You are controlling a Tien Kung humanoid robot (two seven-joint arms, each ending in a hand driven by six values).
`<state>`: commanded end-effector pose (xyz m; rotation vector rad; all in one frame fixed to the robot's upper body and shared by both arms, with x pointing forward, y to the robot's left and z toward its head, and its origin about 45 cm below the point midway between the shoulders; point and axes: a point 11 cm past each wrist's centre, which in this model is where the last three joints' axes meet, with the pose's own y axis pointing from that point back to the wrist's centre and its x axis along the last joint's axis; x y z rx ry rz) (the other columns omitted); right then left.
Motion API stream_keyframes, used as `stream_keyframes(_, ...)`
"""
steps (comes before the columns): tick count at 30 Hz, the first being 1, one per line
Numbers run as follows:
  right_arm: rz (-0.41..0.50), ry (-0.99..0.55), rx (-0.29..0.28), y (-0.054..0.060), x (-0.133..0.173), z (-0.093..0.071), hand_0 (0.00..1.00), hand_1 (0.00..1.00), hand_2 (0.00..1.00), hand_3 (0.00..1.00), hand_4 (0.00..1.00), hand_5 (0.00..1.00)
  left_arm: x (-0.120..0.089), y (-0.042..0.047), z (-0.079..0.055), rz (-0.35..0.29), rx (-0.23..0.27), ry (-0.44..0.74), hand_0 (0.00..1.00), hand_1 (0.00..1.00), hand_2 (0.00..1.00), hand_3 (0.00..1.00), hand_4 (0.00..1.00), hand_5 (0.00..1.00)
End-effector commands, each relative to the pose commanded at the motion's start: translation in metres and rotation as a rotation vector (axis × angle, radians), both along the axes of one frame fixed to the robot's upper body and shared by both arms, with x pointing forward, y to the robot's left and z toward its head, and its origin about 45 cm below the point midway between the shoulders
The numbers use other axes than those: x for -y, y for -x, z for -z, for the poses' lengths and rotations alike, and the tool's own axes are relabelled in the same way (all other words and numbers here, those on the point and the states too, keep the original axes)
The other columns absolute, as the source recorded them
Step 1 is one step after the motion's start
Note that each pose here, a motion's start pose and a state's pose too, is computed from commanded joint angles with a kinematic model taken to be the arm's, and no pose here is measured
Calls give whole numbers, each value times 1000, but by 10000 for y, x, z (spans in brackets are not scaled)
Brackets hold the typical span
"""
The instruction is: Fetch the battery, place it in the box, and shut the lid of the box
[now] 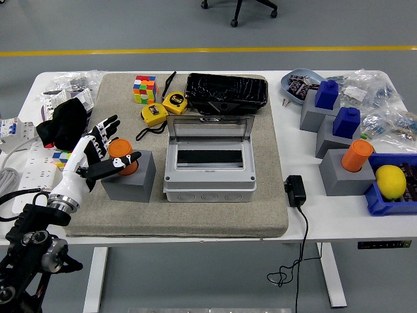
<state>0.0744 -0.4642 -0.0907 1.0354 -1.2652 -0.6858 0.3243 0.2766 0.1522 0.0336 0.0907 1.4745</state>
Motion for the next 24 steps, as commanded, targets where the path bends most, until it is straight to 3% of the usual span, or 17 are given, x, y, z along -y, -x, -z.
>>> stream_keyframes(4, 1, 1, 2, -5, 4, -3, 998, 998, 959, 926, 998, 998, 15, -6, 4, -8, 2, 7, 856, 904, 808, 803, 998, 5)
stream_keyframes(5, 0, 1, 3, -6, 5, -3, 998, 998, 956, 913, 998, 998, 21, -6, 8, -9, 1, 8, 801, 877, 779, 783, 998, 2)
stream_keyframes(22, 2, -2, 12, -31, 3, -7, 998, 998, 952, 904, 998, 998, 156, -6, 63, 3, -10, 26, 809, 889, 798, 844, 998, 2)
stream_keyframes(23, 2, -1, 13, -33, 5, -8, 998, 998, 949, 901, 998, 998, 158, -6, 65, 0, -10, 27, 733, 825, 734, 797, 998, 2)
stream_keyframes(24, 3, -1, 14, -34, 6, -8, 998, 998, 949, 901, 998, 998, 159, -6, 67, -2, -10, 26, 733, 825, 734, 797, 998, 2)
